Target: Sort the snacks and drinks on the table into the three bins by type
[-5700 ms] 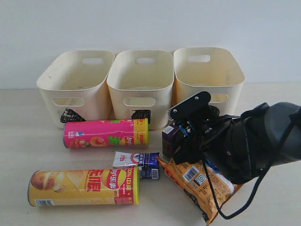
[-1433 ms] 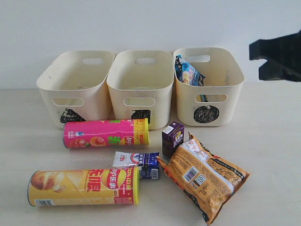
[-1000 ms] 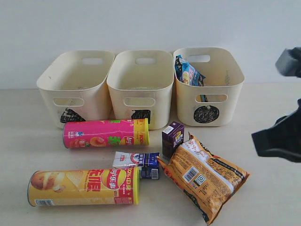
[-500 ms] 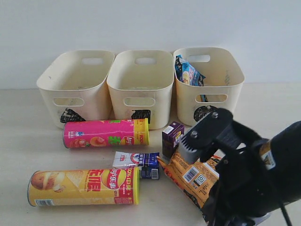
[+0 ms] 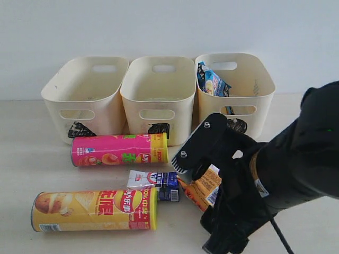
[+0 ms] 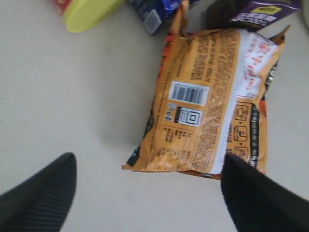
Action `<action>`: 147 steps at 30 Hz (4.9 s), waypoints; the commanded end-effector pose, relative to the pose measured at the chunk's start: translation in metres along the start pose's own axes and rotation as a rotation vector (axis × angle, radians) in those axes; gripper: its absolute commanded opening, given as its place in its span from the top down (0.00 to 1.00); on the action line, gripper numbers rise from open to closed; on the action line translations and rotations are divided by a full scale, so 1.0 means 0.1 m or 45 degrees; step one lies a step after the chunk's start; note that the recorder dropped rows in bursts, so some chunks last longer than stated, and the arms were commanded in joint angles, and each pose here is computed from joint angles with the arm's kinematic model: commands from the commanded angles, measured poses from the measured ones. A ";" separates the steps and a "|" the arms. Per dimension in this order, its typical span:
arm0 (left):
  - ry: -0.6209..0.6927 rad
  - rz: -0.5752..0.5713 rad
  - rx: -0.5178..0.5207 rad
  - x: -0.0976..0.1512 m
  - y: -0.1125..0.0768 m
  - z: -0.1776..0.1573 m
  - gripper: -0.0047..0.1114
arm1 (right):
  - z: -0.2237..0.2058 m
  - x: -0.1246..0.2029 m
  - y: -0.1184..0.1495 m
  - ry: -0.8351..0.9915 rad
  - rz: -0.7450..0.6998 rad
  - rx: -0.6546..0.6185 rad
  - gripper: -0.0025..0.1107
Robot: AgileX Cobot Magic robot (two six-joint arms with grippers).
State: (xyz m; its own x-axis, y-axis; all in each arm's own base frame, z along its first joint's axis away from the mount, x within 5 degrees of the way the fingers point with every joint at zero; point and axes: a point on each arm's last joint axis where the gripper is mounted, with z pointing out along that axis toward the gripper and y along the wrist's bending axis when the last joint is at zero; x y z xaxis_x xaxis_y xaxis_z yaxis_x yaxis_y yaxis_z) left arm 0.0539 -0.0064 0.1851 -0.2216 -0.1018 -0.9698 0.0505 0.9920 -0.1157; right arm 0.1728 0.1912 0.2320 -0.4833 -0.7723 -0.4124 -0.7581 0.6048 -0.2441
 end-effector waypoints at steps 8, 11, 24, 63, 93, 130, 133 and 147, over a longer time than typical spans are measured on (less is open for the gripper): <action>-0.006 -0.023 0.000 -0.01 0.00 0.00 0.92 | 0.46 -0.12 0.03 0.128 0.052 0.090 0.25; -0.006 -0.023 0.000 -0.01 0.00 0.00 0.92 | 0.55 -0.22 0.05 0.119 0.042 0.085 0.25; -0.006 -0.023 0.000 -0.01 0.00 0.00 0.92 | 1.04 -0.35 0.02 0.159 0.111 0.270 0.05; -0.006 -0.023 0.000 -0.01 0.00 0.00 0.92 | 1.15 -0.31 -0.20 0.147 0.441 0.118 0.97; -0.006 -0.023 0.000 -0.01 0.00 0.00 0.92 | -0.56 -0.43 -0.70 -0.238 0.446 0.208 0.98; -0.006 -0.023 0.000 -0.01 0.00 0.00 0.92 | 0.98 -1.32 -2.62 -0.744 0.430 0.478 0.27; -0.006 -0.023 0.000 -0.01 0.00 0.00 0.92 | 0.93 -1.33 -2.62 -0.755 0.430 0.483 0.27; -0.006 -0.023 0.000 -0.01 0.00 0.00 0.92 | 0.42 -1.03 -2.57 -0.334 0.753 0.470 0.96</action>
State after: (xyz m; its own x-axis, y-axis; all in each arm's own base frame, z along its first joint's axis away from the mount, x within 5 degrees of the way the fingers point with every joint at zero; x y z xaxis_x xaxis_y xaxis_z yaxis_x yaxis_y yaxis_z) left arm 0.0539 -0.0064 0.1851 -0.2216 -0.1018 -0.9698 0.0505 0.9920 -0.1157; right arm 0.4456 0.1331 0.2981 -0.5200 -0.3003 -0.7997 -0.2353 0.9503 -0.2039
